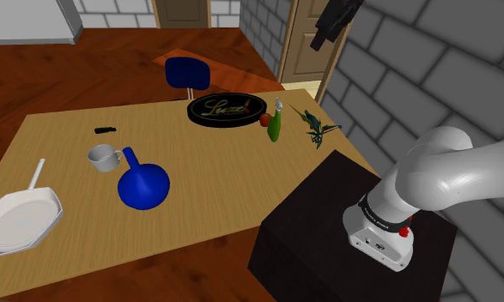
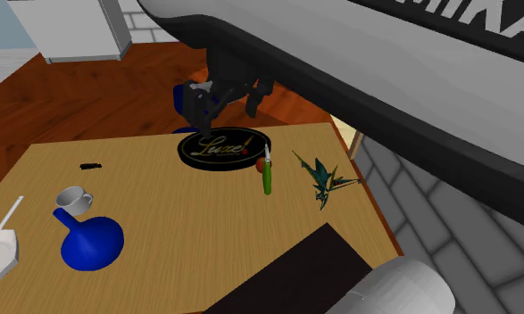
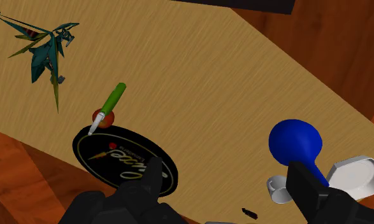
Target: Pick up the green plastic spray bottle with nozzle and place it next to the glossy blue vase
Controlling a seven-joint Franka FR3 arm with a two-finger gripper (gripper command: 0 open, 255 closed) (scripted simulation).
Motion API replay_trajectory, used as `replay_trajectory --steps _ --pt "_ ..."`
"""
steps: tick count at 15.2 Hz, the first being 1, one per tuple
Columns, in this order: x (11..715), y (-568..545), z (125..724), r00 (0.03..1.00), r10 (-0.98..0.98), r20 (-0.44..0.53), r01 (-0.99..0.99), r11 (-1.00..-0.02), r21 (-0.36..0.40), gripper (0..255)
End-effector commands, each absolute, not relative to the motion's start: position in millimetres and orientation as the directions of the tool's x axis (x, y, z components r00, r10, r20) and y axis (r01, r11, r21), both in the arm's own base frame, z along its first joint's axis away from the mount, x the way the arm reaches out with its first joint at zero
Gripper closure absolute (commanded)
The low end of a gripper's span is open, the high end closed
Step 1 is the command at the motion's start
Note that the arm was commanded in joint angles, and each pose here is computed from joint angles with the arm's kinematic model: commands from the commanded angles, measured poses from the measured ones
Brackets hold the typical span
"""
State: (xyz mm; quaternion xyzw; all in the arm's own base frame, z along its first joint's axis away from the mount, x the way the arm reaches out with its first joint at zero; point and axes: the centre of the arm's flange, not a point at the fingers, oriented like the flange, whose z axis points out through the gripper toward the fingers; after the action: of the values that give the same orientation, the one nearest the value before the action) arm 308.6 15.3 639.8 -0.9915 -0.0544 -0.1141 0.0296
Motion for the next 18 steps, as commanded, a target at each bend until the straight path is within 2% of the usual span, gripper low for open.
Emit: replay_trajectory --steps 1,18 --pt "308.6 15.3 639.8 0.968 0.101 0.229 0.115 -0.992 -0.046 0" --pt "444.1 -77.6 485.1 0.982 -0.1 0.161 -0.092 -0.994 -0.053 0"
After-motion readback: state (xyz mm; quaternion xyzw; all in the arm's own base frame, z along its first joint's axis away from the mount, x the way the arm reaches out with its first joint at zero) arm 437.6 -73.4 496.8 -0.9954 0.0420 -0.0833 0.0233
